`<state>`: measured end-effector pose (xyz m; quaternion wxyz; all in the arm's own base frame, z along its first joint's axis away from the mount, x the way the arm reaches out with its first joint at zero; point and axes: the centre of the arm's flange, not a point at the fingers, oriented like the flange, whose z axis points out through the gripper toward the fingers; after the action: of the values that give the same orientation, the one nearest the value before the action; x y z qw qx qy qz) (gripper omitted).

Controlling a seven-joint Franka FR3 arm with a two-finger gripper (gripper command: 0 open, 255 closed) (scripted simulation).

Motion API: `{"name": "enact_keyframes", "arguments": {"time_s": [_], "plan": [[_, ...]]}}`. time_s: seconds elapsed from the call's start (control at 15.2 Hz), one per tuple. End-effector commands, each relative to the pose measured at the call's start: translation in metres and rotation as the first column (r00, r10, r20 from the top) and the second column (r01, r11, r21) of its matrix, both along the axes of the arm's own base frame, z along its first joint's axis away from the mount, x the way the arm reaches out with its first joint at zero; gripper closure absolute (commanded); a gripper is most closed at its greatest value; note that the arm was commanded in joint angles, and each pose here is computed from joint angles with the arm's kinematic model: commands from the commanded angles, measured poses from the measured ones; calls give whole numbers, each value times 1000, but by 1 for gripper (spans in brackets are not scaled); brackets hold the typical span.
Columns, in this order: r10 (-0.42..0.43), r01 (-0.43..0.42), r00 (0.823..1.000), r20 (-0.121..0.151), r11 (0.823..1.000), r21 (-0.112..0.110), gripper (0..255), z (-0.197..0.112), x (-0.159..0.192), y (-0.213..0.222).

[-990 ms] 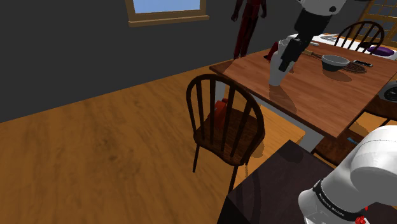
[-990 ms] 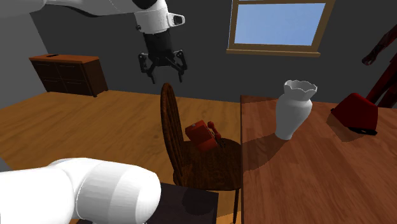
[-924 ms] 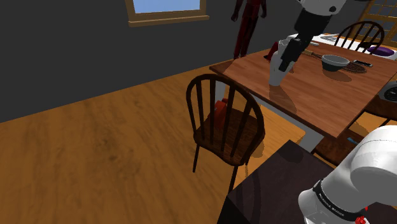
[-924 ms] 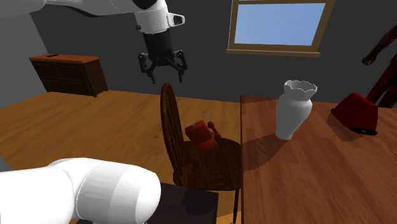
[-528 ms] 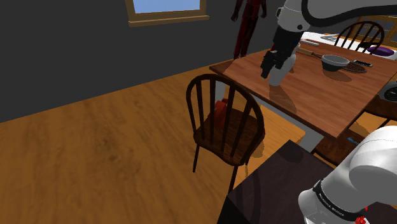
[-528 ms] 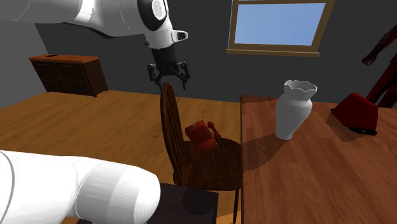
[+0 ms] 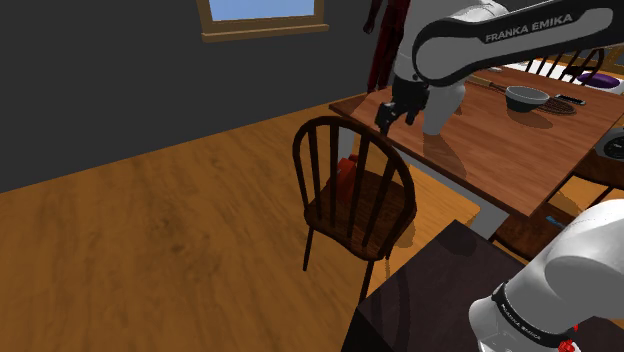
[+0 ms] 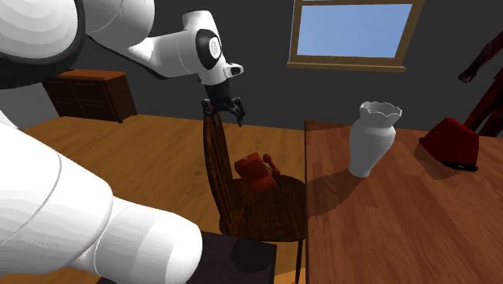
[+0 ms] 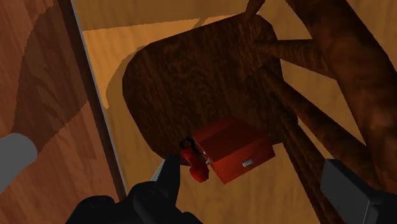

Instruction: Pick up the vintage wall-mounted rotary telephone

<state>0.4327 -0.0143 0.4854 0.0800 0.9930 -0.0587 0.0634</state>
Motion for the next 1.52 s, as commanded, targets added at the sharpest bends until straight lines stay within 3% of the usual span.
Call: {"name": "enact_keyframes", "arguments": {"time_s": [0.0, 0.33, 0.73, 1.06, 1.45], "plan": [[-43, 43, 999, 2, 999, -8, 0, -20, 24, 1], [-143, 143, 990, 5, 989, -32, 0, -67, 72, -6], [-262, 262, 965, 12, 963, -60, 0, -123, 128, -24], [-358, 358, 934, 20, 930, -83, 0, -170, 173, -44], [-467, 468, 883, 33, 877, -108, 0, -225, 223, -76]]}}
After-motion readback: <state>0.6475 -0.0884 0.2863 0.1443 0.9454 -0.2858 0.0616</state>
